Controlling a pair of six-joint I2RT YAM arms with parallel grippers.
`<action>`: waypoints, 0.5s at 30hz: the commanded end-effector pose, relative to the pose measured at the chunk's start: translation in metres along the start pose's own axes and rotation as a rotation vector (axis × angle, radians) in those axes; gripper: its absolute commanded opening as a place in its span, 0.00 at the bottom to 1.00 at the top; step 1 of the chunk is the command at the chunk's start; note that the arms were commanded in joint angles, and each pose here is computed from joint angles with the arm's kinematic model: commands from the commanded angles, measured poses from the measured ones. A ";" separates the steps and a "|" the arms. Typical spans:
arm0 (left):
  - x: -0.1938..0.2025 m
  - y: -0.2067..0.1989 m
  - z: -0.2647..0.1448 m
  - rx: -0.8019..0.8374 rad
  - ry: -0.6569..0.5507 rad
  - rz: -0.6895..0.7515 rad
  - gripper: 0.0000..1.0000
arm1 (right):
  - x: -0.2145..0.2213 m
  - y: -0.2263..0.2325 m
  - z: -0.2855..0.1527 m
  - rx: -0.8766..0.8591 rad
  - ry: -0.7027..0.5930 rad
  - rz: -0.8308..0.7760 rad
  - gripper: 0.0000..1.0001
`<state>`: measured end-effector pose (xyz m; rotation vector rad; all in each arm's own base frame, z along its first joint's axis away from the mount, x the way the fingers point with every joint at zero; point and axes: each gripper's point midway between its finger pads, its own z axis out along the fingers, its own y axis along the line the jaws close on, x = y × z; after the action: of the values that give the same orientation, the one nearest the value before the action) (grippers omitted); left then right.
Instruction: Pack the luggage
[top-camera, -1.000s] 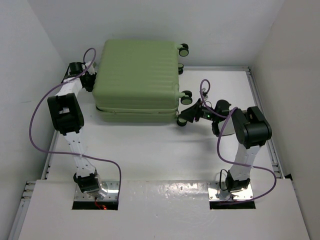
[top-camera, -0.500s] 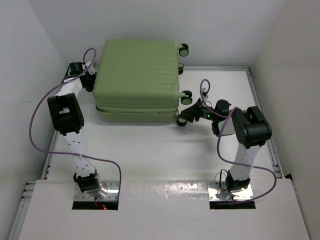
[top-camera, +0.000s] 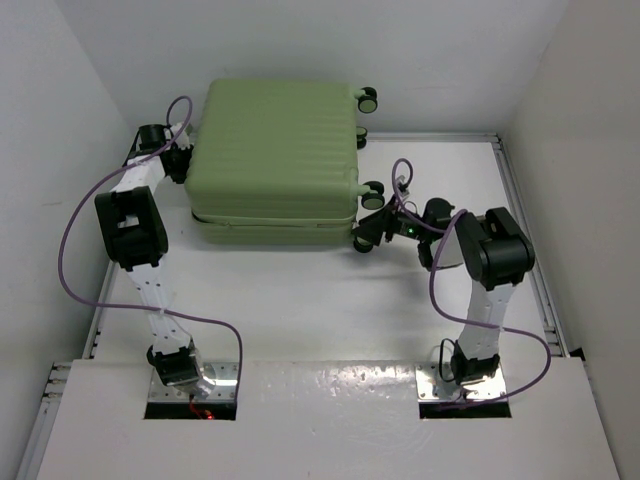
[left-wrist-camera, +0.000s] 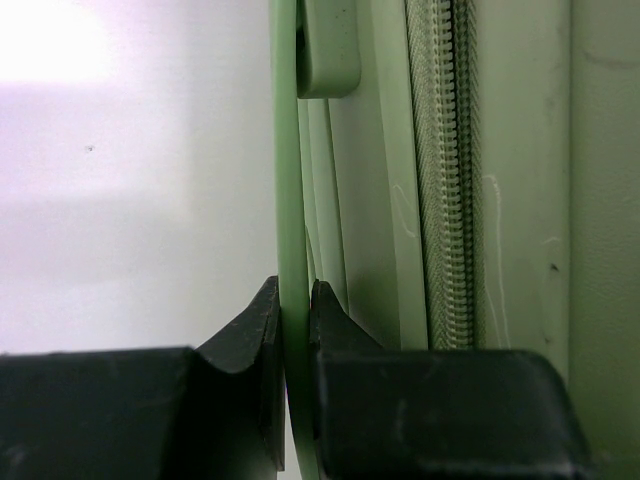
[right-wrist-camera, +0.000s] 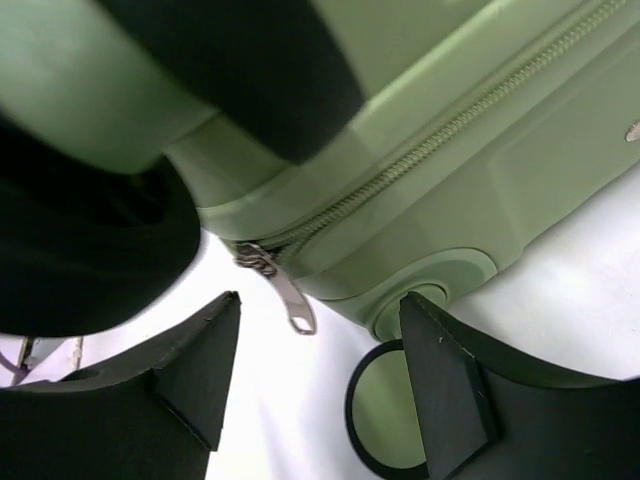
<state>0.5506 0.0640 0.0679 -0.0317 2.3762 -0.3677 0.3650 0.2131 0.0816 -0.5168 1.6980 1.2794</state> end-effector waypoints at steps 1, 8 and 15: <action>0.092 -0.011 0.003 0.026 0.299 -0.076 0.00 | -0.060 0.019 0.009 -0.087 -0.189 -0.354 0.64; 0.092 -0.013 0.004 0.022 0.303 -0.068 0.00 | -0.068 0.007 0.011 -0.033 -0.226 -0.349 0.48; 0.097 -0.015 0.008 0.019 0.315 -0.062 0.00 | -0.076 0.011 0.010 -0.037 -0.241 -0.344 0.00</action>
<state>0.5509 0.0628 0.0680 -0.0322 2.3825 -0.3448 0.3748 0.2119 0.0733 -0.4877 1.7211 1.2529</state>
